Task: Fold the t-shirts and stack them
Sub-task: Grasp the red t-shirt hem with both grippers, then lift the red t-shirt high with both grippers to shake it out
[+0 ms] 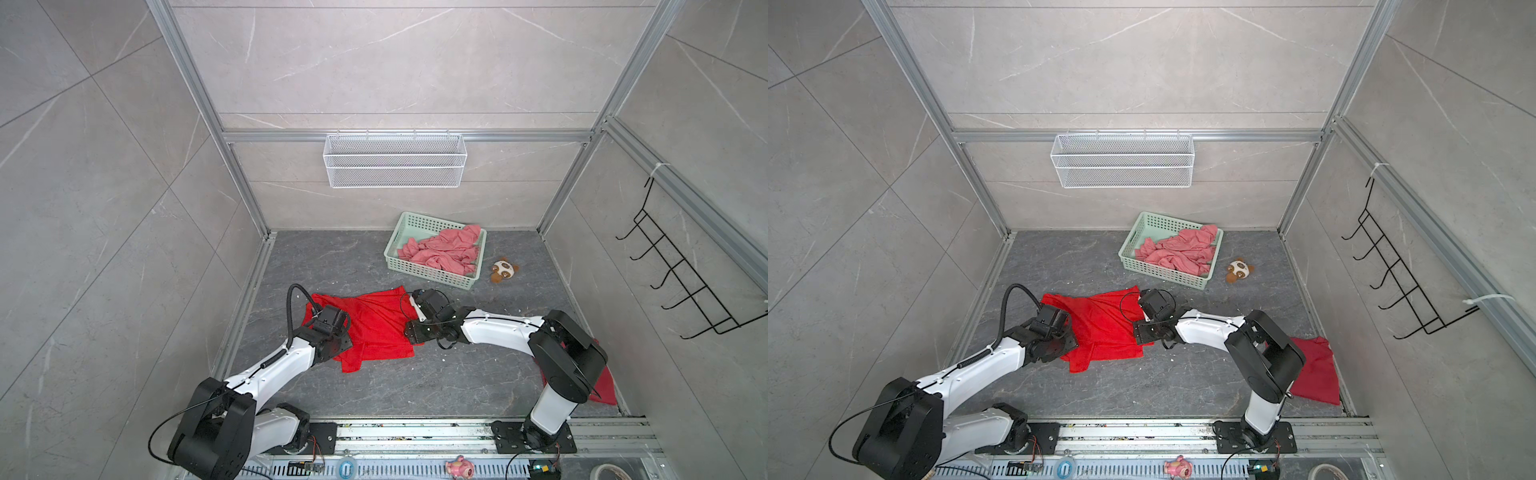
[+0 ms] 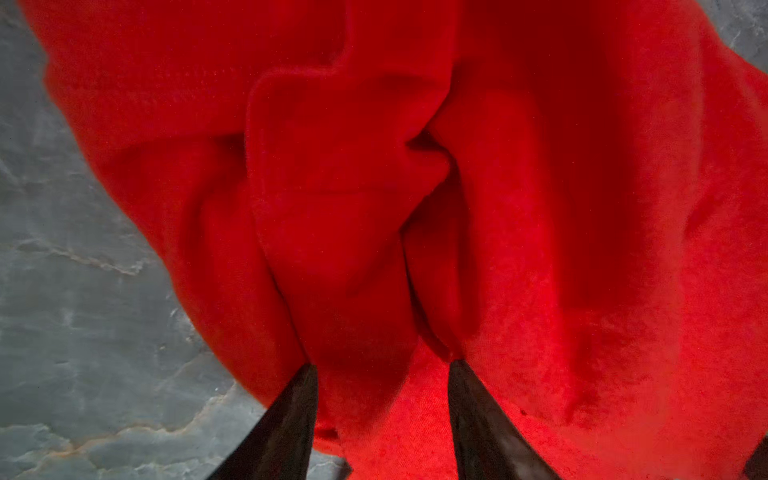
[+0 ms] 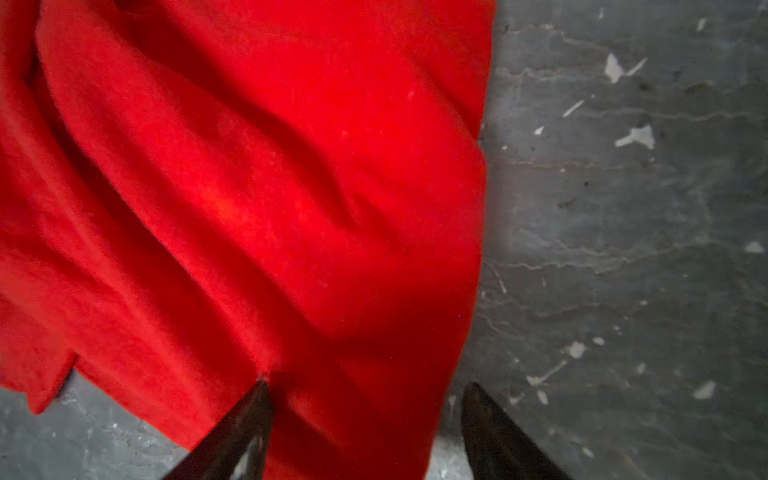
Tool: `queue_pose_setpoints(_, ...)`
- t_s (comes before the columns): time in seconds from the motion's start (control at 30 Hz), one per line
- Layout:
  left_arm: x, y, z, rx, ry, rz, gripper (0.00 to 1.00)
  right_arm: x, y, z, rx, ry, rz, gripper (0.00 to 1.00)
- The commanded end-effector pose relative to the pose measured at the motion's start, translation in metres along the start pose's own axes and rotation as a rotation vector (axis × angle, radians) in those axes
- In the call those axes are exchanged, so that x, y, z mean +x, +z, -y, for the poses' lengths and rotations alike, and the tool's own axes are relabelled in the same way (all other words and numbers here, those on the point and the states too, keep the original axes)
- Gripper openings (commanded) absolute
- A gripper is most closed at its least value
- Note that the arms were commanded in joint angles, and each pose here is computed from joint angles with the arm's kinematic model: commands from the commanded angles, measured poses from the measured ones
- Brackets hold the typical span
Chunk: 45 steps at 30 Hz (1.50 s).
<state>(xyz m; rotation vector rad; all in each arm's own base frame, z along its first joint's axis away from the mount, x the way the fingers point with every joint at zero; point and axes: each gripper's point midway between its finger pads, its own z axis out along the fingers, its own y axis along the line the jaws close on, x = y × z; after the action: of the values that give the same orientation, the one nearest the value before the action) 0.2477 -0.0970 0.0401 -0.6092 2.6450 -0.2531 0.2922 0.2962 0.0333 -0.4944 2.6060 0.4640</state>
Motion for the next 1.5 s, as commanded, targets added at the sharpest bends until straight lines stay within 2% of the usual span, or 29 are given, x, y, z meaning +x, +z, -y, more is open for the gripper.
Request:
queue_pose_setpoints(0.0,-0.003,0.004,0.009,0.036,-0.038,0.010,0.49,-0.003,0.008,-0.006,0.055,-0.089,0.043,0.73)
queue_pose_setpoints(0.13,-0.002,0.011,0.007,0.022,-0.057,0.008,0.41,-0.002,0.007,-0.017,0.074,-0.152,0.058,0.73)
queue_pose_setpoints(0.3,-0.002,0.015,0.006,0.031,-0.073,0.019,0.25,-0.002,0.002,-0.018,0.082,-0.164,0.071,0.73)
queue_pose_setpoints(0.43,-0.005,0.014,0.008,0.033,-0.062,0.031,0.09,-0.003,0.001,-0.017,0.092,-0.155,0.071,0.68)
queue_pose_setpoints(0.5,-0.008,0.008,0.008,0.029,-0.055,0.037,0.00,-0.004,0.002,-0.015,0.103,-0.142,0.073,0.62)
queue_pose_setpoints(0.57,-0.013,-0.002,0.008,0.032,-0.046,0.060,0.00,-0.006,0.002,-0.014,0.108,-0.134,0.080,0.57)
queue_pose_setpoints(0.7,-0.029,-0.032,0.015,0.080,-0.025,0.138,0.00,-0.009,0.007,-0.015,0.114,-0.118,0.084,0.30)
queue_pose_setpoints(0.87,-0.051,-0.072,0.021,0.114,0.006,0.242,0.00,-0.021,0.001,-0.010,0.162,-0.109,0.116,0.09)
queue_pose_setpoints(0.9,-0.055,-0.080,0.023,0.127,0.012,0.262,0.00,-0.025,-0.005,-0.007,0.185,-0.106,0.131,0.06)
queue_pose_setpoints(0.97,-0.063,-0.096,0.028,0.152,0.030,0.298,0.00,-0.038,-0.022,-0.004,0.216,-0.113,0.168,0.05)
queue_pose_setpoints(1.07,-0.080,-0.129,0.038,0.190,0.085,0.375,0.00,-0.064,-0.064,0.000,0.277,-0.130,0.249,0.02)
queue_pose_setpoints(1.3,-0.133,-0.230,0.055,0.256,0.191,0.679,0.00,-0.122,-0.178,0.000,0.354,-0.225,0.456,0.02)
queue_pose_setpoints(1.47,-0.161,-0.285,0.072,0.309,0.237,0.859,0.00,-0.143,-0.230,-0.007,0.349,-0.267,0.497,0.02)
